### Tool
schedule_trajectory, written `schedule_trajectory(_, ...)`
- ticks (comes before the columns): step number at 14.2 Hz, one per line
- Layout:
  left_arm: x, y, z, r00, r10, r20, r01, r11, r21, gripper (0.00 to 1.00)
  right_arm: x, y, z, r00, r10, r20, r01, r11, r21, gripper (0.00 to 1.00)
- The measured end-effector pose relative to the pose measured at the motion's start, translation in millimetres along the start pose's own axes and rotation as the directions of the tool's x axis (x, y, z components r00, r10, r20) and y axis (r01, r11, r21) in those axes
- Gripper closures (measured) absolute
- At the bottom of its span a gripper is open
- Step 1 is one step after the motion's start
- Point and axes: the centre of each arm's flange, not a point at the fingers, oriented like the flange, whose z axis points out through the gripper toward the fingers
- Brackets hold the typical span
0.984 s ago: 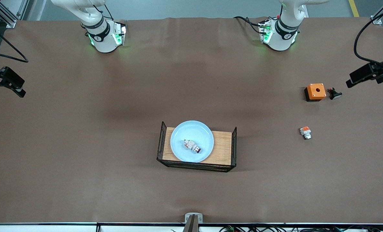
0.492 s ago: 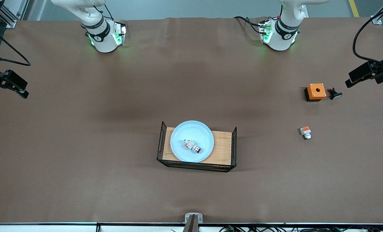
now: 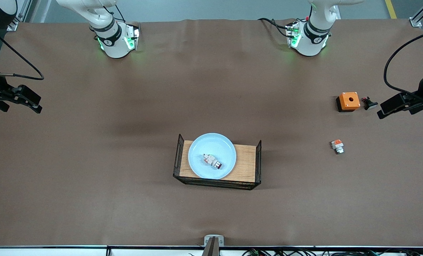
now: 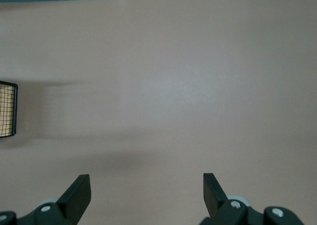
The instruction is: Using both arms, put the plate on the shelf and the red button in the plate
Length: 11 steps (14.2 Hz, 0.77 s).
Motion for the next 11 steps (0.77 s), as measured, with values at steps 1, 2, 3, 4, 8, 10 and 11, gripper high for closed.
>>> schedule_trajectory(1,2.5,0.2,4.7,1.0,-0.001,0.004,0.001,1.0,0.0,0.0,-3.5,-1.5,2.4,1.0,-0.001,0.03,0.001,1.0,0.0,0.0)
schedule_trajectory(2,6.0,0.2,10.0,1.0,-0.004,0.006,0.004,1.0,0.0,0.0,-7.3,-5.0,4.7,0.998,-0.006,0.061,0.006,1.0,-0.001,0.0)
schedule_trajectory(3,10.0,-0.3,14.8,1.0,-0.006,0.002,0.006,1.0,-0.001,0.0,-10.0,-9.8,5.9,0.997,-0.012,0.081,0.012,1.0,-0.002,0.0)
schedule_trajectory(4,13.7,-1.2,18.9,1.0,-0.009,-0.002,0.008,1.0,-0.002,0.0,-11.6,-14.1,6.1,0.996,-0.016,0.09,0.016,1.0,-0.002,0.0)
schedule_trajectory(8,17.2,-1.3,22.3,1.0,-0.01,-0.008,0.01,1.0,-0.003,0.0,-13.6,-18.7,4.0,0.995,-0.019,0.093,0.019,1.0,-0.002,0.0)
schedule_trajectory(10,17.1,-0.7,22.0,1.0,-0.009,-0.009,0.009,1.0,-0.003,0.0,-14.6,-18.5,1.2,0.996,-0.018,0.09,0.019,1.0,-0.001,0.0)
schedule_trajectory(11,17.1,-0.3,22.0,1.0,-0.008,-0.009,0.008,1.0,-0.003,0.0,-15.0,-18.4,-0.8,0.996,-0.018,0.086,0.018,1.0,-0.001,0.0)
